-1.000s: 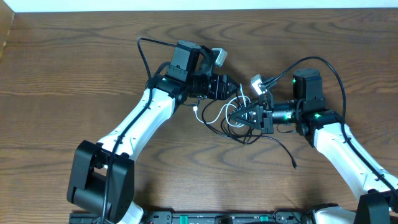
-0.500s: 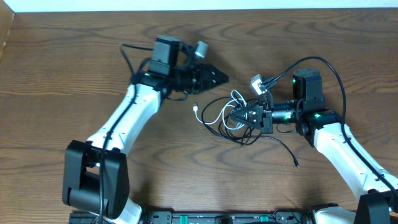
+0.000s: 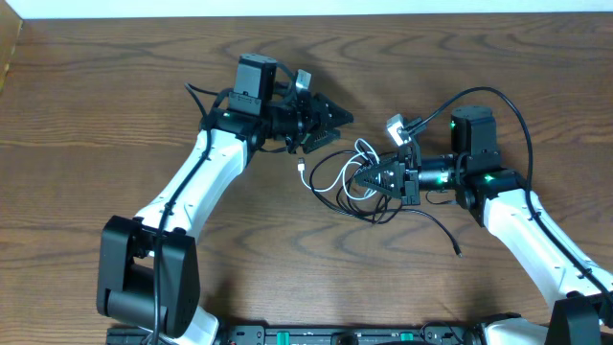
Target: Untangle cables
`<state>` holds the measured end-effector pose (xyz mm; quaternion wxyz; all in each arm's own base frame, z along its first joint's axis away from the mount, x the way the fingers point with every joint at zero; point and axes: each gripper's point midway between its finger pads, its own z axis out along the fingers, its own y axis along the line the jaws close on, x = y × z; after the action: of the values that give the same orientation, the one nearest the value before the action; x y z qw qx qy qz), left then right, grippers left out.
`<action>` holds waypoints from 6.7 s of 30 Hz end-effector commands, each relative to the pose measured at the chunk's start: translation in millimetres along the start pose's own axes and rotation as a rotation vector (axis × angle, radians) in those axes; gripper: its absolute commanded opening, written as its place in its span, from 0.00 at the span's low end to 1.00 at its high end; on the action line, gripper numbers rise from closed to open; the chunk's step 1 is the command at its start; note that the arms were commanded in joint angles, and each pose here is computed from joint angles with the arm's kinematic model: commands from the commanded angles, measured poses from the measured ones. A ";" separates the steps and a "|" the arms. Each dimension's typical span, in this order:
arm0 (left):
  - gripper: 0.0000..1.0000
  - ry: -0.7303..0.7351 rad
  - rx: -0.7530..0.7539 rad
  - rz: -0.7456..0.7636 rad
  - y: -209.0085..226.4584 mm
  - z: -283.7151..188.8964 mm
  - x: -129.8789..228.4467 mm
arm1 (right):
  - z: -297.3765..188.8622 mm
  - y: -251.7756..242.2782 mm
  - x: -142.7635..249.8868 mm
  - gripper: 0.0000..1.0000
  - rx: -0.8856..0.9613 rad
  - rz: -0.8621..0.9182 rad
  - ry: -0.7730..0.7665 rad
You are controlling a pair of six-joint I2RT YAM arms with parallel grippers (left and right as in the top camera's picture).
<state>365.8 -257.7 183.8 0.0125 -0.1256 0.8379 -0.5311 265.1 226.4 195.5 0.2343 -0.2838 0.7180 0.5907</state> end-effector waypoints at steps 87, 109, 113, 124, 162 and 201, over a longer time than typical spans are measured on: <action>0.08 -0.202 -0.482 0.525 58.4 -51.4 -33.4 | -86.8 -153.2 79.0 0.76 1.093 0.504 0.070; 0.08 -0.795 -0.652 -0.033 103.0 -290.5 -55.9 | -107.3 -202.4 121.9 0.41 1.309 0.617 0.139; 0.08 -0.754 -0.669 -0.069 110.5 -285.7 -46.3 | -97.9 -202.9 114.3 0.32 1.258 0.615 0.106; 0.08 -0.699 -0.691 -0.110 122.8 -277.4 -35.0 | -73.3 -187.9 124.7 0.12 1.133 0.686 0.142; 0.08 -0.873 -0.925 -0.268 158.4 -329.5 -32.9 | -352.1 -199.5 195.8 0.08 1.401 1.345 -0.566; 0.08 -0.163 -0.901 0.213 135.7 -108.0 6.3 | -59.3 -141.8 138.5 0.56 0.827 0.479 0.364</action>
<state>320.1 -102.0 114.2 0.0843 -0.0884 0.9872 -0.1022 265.5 126.6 13.3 0.0550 -0.0776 0.9661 0.2398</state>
